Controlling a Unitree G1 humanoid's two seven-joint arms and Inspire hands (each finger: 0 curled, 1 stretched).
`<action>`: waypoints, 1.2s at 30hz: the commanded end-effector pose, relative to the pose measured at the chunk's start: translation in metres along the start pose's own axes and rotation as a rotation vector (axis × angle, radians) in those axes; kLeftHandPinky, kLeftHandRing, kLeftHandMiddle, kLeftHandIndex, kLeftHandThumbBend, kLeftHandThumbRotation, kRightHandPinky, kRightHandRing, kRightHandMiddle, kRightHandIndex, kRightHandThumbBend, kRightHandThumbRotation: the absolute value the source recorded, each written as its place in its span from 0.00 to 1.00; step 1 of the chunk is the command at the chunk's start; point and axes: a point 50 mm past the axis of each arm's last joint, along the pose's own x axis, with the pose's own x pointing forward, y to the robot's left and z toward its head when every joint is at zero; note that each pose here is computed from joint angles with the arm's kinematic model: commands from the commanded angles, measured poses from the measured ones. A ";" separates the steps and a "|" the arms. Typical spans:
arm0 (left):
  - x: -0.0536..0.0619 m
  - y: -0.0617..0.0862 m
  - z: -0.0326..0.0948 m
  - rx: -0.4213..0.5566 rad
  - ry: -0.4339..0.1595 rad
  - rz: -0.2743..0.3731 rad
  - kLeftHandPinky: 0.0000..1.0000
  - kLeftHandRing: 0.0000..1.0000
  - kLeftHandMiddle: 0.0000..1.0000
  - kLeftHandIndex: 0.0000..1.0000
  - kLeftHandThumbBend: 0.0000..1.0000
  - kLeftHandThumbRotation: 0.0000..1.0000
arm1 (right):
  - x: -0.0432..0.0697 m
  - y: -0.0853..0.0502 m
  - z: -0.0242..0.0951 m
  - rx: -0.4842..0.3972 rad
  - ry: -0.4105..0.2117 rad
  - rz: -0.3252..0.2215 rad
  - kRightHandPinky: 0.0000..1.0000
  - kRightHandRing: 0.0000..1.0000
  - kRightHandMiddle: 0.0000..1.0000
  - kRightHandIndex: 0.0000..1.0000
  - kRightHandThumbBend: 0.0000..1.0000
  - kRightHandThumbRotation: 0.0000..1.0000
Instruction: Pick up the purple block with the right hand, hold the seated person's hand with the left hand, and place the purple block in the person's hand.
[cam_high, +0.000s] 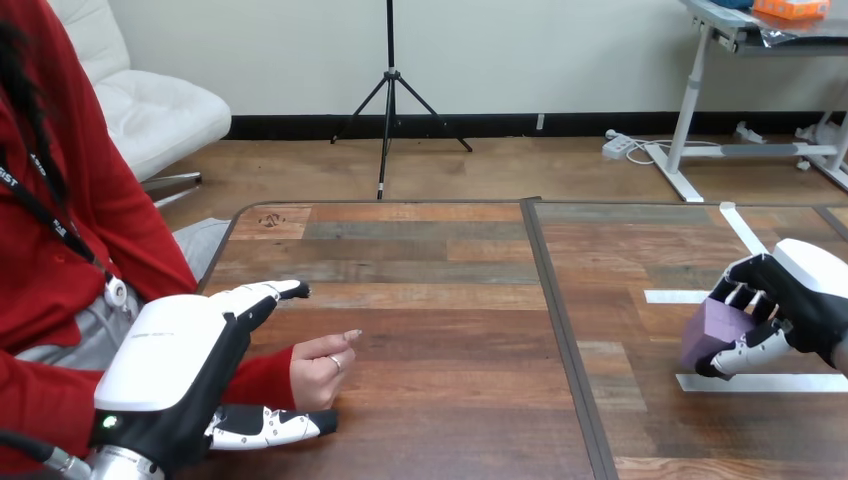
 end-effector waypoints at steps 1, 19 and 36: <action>0.017 0.013 0.003 0.062 -0.041 0.028 0.67 0.77 0.82 0.80 1.00 0.40 | 0.004 -0.027 0.011 0.013 -0.047 -0.107 0.40 0.44 0.49 0.51 0.73 0.00; 0.030 0.012 -0.010 0.151 0.007 -0.061 0.68 0.75 0.80 0.78 1.00 0.33 | 0.005 -0.025 0.011 0.010 -0.047 -0.106 0.39 0.43 0.48 0.50 0.73 0.00; 0.042 0.008 -0.024 0.202 0.053 -0.139 0.69 0.76 0.79 0.77 1.00 0.28 | 0.005 -0.026 0.011 0.024 -0.046 -0.108 0.38 0.41 0.47 0.50 0.72 0.00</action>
